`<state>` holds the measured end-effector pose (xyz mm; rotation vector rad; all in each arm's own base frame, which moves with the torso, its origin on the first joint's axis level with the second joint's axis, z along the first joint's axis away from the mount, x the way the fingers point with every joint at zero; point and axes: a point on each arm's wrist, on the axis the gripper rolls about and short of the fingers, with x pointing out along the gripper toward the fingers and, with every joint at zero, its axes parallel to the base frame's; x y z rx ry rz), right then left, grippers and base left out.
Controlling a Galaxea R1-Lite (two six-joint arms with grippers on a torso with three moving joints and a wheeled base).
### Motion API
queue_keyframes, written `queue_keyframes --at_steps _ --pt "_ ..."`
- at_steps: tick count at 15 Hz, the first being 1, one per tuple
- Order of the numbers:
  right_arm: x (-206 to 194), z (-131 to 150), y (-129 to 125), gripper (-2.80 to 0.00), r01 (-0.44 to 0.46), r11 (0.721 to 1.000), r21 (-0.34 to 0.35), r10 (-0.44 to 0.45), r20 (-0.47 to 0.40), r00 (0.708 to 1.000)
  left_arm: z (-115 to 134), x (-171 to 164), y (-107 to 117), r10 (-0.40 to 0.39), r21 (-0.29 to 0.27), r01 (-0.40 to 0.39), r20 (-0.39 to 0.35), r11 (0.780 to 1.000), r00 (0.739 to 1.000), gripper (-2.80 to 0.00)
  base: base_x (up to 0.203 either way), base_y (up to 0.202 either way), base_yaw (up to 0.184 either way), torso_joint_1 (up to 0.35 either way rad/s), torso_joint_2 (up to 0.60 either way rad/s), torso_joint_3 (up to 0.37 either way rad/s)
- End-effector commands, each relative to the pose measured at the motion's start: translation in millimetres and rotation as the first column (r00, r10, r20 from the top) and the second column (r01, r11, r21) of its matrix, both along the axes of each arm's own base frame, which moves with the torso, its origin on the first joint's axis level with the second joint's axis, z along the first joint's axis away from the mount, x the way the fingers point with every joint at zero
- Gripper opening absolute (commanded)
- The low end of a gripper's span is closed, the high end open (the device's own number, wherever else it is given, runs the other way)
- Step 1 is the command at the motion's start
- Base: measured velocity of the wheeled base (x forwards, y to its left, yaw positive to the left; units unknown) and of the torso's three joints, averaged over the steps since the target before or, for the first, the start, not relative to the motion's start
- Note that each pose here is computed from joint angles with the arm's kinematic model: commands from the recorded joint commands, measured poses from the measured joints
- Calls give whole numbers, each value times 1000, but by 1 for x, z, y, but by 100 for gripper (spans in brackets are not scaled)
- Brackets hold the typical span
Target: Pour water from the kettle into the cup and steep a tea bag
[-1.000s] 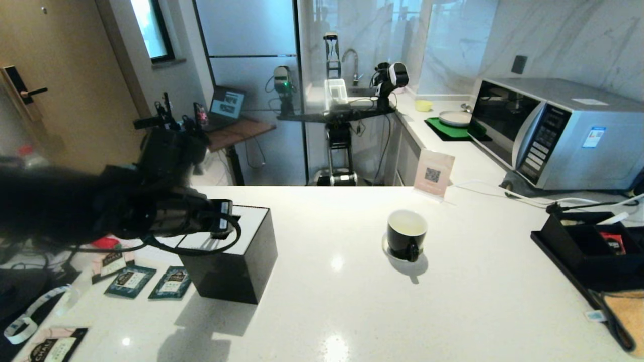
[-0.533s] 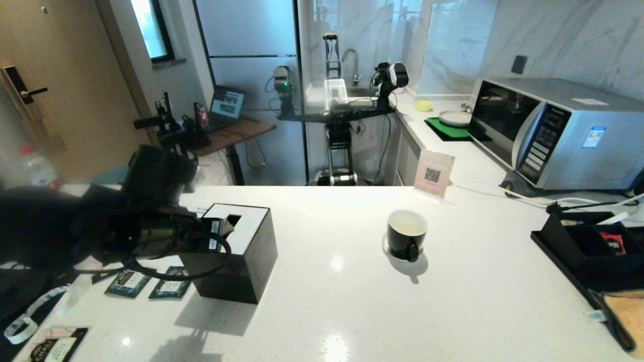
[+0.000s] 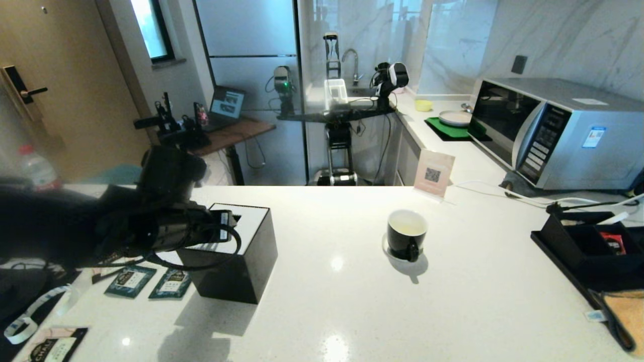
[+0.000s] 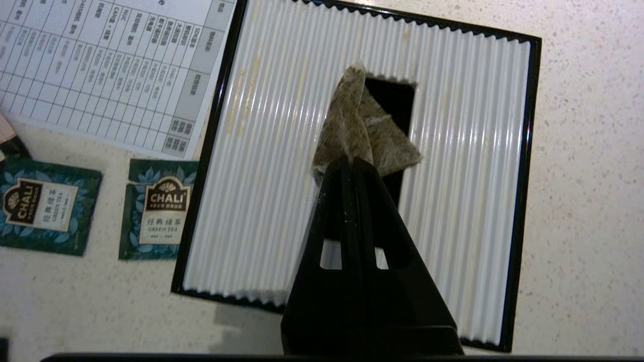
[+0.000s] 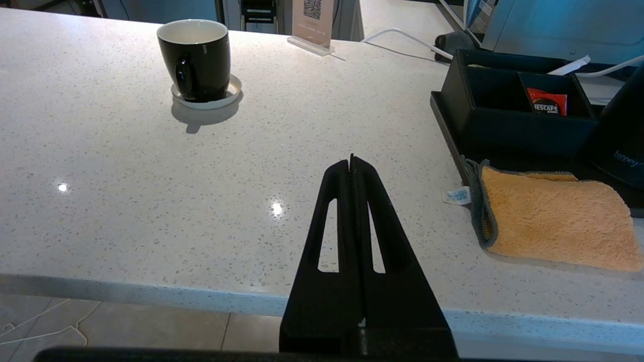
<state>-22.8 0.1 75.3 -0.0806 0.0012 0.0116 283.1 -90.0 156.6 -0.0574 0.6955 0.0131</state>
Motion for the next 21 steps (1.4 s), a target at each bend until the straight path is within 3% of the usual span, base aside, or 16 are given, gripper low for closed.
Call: queue_keyframes --at_steps 1,12,21 --pt "0 0 0 -280 -1 1000 -1 1 -1 1000 -10 7 -1 5 6 -5 -17 1000 1000 -280 0 0 0 0 0 0" --pt "0 0 0 -280 -1 1000 -1 1 -1 1000 -17 3 -2 3 12 -3 -33 1000 999 -280 0 0 0 0 0 0" --pt "0 0 0 -280 -1 1000 -1 1 -1 1000 30 0 -2 -26 -13 28 158 1000 987 -280 0 0 0 0 0 0"
